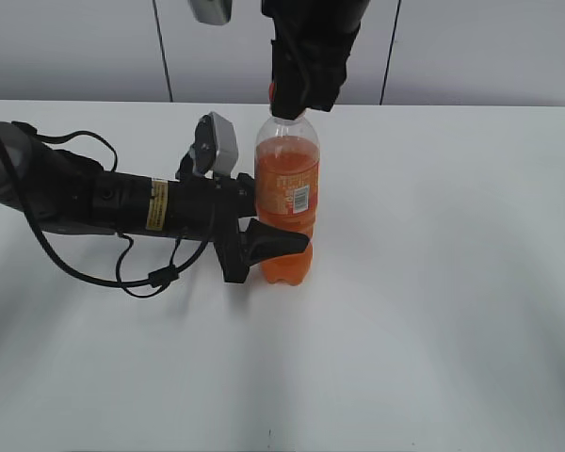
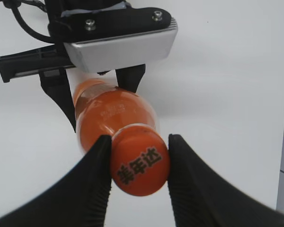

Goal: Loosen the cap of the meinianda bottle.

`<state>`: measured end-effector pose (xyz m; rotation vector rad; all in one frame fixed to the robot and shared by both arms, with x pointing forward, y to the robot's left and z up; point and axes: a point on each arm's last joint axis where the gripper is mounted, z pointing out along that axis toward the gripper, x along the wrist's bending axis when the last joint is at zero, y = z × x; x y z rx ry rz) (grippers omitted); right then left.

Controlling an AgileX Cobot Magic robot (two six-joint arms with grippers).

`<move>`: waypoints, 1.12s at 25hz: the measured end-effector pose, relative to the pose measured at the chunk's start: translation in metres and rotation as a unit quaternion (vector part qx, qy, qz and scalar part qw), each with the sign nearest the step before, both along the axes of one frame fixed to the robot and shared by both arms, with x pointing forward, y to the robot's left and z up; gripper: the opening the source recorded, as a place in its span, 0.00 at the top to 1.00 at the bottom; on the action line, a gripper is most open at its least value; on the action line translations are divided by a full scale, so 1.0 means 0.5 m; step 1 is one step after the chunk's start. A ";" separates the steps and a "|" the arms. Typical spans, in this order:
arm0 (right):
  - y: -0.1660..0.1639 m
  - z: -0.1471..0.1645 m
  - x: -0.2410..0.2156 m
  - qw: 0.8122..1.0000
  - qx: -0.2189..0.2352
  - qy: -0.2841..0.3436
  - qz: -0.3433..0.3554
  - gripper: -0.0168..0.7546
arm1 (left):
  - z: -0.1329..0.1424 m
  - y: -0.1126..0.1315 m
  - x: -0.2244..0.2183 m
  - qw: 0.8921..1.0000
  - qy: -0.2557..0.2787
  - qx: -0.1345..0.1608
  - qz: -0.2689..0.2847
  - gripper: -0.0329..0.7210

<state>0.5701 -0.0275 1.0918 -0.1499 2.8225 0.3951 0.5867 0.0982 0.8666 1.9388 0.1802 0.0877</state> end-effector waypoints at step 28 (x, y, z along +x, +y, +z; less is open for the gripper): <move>-0.024 0.145 -0.013 0.973 0.122 -0.031 -0.194 0.63 | 0.000 0.000 0.000 1.000 0.000 0.000 0.000 0.42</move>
